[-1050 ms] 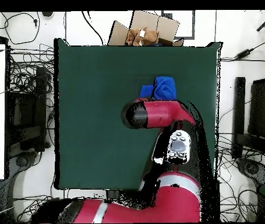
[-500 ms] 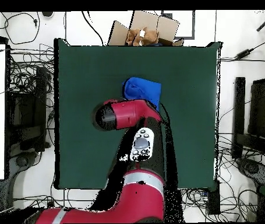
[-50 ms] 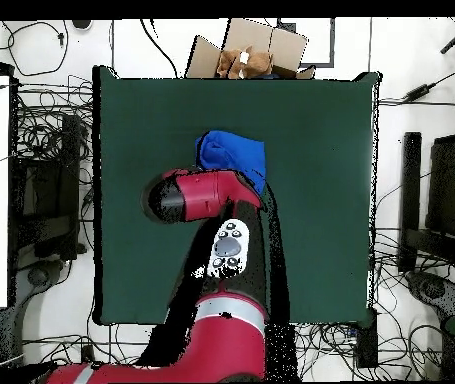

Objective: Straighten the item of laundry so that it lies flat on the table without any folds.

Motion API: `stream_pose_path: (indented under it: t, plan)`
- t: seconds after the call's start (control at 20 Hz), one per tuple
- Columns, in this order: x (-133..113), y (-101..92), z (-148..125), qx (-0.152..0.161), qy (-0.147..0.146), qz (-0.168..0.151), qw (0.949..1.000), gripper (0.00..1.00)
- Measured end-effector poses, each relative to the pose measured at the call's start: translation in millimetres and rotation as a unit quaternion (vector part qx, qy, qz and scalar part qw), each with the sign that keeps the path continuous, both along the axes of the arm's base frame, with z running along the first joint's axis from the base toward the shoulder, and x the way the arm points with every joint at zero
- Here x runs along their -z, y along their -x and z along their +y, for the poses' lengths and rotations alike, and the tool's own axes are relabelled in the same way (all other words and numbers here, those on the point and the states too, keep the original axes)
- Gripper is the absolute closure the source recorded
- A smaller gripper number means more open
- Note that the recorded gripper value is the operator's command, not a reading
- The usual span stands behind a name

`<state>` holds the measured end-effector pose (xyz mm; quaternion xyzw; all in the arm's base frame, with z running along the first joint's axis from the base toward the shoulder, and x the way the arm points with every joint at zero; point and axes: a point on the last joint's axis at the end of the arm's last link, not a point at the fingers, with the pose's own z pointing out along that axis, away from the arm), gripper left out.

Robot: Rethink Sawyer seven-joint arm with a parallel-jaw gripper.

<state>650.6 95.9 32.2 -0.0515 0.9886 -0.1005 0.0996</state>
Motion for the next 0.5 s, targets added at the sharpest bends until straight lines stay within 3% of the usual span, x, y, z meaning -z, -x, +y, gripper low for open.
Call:
stream_pose_path:
  t: [0.5]
  plan:
    - [4.2, 2.1, -0.8, 0.0, 0.0, 0.002, 1.0, 1.0]
